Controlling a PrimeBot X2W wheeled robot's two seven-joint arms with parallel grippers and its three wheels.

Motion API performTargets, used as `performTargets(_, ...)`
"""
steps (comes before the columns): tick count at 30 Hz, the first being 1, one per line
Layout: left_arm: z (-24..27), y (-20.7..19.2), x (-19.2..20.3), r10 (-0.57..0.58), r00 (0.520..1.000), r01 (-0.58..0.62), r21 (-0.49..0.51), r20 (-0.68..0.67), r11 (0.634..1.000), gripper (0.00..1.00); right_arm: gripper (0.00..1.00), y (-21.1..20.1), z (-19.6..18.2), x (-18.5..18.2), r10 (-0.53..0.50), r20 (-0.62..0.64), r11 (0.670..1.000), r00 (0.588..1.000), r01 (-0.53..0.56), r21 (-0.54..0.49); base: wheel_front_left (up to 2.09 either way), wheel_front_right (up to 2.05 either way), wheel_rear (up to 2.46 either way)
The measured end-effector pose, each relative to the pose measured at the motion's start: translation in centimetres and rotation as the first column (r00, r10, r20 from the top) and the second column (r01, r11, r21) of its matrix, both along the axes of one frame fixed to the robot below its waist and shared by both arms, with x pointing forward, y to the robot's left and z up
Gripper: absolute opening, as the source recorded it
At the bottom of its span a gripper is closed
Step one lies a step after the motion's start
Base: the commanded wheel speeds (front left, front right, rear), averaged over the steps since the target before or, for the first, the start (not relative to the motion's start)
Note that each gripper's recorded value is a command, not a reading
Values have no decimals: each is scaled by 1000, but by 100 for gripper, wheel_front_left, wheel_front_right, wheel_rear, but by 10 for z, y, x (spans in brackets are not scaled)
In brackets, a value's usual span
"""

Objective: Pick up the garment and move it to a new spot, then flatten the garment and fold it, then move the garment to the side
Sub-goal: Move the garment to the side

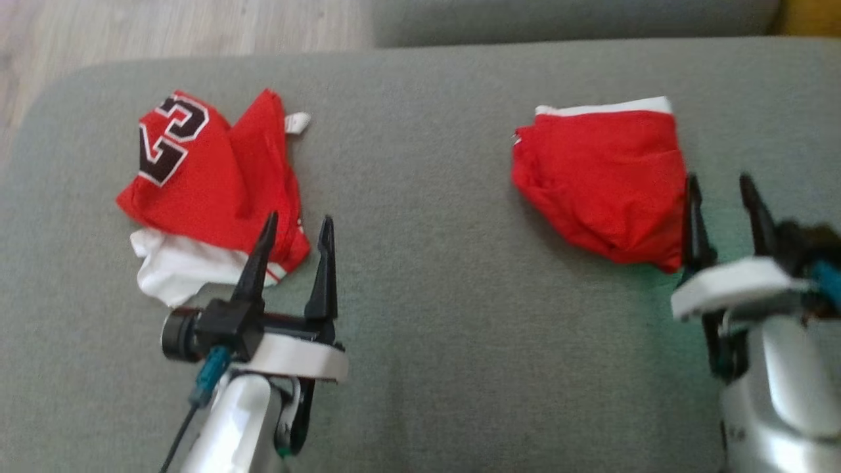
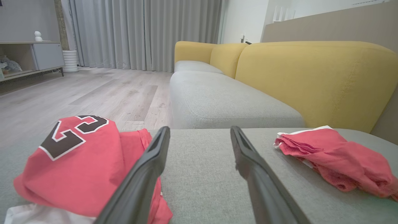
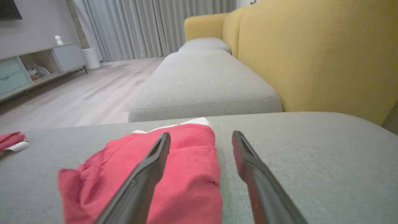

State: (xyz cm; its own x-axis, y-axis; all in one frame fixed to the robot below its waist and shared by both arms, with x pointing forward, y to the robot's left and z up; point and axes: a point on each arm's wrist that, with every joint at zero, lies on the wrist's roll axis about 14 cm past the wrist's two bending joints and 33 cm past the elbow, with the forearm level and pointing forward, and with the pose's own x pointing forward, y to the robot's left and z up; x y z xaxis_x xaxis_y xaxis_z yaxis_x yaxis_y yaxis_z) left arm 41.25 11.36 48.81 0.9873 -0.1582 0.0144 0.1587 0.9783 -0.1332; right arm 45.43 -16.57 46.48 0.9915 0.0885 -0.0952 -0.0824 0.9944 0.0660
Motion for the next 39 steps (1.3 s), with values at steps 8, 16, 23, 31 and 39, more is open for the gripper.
performTargets(8,-17,12,14,21,999,-20,18,-40,1000,100,100,3,-52,52,-29,-222,999,975,32,13,0,0,0)
performTargets(16,-24,29,11,66,996,-64,33,-63,997,100,100,25,-102,49,15,-385,1000,923,-6,24,0,0,0)
performTargets(23,-16,22,13,47,998,-46,37,-39,998,100,0,21,-98,43,18,-366,1000,931,-26,-16,0,0,0)
performTargets(31,-6,11,16,18,1000,-17,33,-10,999,100,0,8,-81,40,48,-304,976,951,-109,-188,0,0,0)
performTargets(39,0,12,15,19,1000,-19,30,7,999,100,0,-40,-56,55,60,-274,873,960,-183,-451,0,0,0)
